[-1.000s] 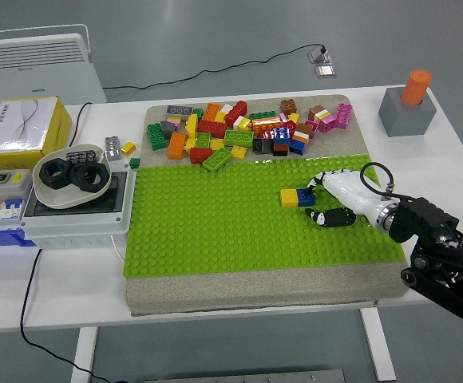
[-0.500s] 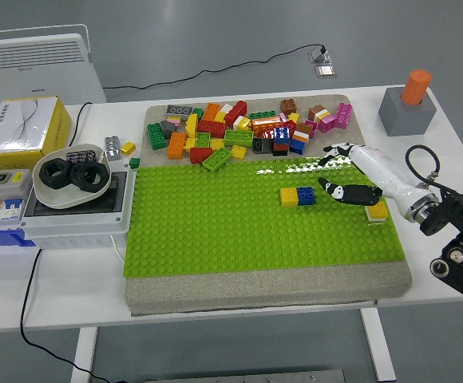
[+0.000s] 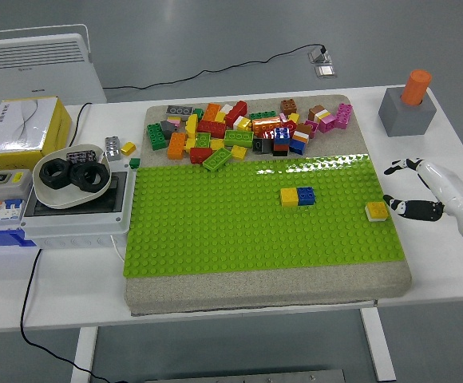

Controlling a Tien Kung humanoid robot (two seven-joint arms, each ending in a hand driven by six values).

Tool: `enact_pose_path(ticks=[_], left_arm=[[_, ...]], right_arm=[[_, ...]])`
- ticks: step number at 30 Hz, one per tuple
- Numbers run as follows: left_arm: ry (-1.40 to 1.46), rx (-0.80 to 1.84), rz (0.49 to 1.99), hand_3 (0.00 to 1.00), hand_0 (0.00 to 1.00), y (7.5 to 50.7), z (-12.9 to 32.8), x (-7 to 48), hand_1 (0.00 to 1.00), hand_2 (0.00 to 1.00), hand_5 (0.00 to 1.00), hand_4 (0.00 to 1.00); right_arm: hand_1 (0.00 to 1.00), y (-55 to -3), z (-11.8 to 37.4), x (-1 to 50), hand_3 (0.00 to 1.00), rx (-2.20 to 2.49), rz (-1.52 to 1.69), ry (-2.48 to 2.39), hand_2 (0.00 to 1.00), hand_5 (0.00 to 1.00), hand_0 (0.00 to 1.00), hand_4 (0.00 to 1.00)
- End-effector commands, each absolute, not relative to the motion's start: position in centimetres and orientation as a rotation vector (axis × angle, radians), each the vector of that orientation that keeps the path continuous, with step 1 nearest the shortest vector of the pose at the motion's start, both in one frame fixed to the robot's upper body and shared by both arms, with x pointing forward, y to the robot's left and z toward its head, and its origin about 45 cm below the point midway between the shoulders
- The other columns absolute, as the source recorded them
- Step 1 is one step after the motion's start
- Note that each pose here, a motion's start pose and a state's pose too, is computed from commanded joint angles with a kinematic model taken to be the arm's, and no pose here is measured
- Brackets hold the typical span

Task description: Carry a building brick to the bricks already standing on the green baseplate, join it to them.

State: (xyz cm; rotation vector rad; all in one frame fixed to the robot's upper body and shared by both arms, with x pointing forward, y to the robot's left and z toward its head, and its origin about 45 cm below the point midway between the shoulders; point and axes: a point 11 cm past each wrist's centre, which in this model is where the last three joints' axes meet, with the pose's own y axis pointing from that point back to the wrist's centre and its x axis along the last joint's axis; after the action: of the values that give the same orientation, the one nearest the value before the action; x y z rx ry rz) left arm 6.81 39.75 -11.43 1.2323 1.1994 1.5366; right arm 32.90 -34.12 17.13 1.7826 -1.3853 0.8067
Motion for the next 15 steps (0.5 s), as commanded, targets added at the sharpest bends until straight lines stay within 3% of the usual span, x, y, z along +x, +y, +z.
enact_pose_path(ticks=[15], left_arm=[[1.18,1.252,1.535,0.716,0.626,40.5,-11.1,7.2,0.47,0.596,0.998,0.998]], right_arm=[[0.82,-34.8,18.3,32.8,0.666,1.775,0.817,-1.47,0.801,0.19,0.834,0.67]])
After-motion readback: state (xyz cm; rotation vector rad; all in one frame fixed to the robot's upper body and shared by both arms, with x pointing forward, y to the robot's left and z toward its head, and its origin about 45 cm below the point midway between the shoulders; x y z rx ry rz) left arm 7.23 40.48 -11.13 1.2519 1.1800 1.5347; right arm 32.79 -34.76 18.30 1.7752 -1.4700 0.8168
